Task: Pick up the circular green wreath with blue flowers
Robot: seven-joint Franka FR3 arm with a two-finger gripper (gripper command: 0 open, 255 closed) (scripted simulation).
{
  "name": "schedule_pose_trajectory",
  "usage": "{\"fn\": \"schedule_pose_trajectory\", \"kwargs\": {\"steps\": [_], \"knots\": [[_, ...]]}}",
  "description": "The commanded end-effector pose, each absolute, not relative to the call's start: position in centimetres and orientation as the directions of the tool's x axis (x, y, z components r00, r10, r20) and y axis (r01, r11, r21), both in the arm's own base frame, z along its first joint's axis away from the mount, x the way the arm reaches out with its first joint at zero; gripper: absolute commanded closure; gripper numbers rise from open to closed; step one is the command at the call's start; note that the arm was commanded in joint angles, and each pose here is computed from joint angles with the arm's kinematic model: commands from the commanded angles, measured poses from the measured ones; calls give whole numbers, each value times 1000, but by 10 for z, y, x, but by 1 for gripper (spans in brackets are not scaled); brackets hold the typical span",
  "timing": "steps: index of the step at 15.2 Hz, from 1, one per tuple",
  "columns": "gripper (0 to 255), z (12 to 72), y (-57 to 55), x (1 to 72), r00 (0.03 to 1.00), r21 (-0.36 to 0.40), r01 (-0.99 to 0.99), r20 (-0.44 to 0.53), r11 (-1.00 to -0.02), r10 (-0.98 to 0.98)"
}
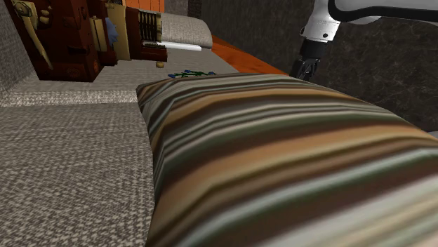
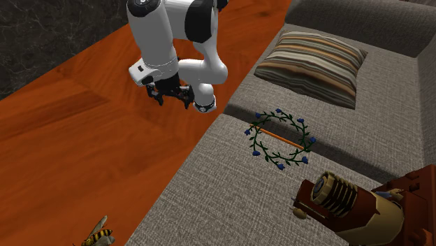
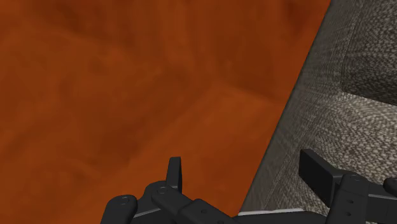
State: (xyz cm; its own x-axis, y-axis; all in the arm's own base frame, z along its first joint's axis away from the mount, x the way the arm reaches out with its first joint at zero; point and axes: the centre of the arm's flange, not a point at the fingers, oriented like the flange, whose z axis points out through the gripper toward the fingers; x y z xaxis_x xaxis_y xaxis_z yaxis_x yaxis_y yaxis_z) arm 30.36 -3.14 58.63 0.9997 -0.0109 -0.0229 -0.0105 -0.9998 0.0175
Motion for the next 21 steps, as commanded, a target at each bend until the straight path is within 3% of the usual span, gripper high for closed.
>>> {"fn": "schedule_pose_trajectory", "kwargs": {"steps": [1, 21], "knots": [[0, 586, -31, 304, 1000, 17, -10, -23, -1000, -11], [0, 635, 191, 399, 1000, -98, -27, -11, -995, -26]]}}
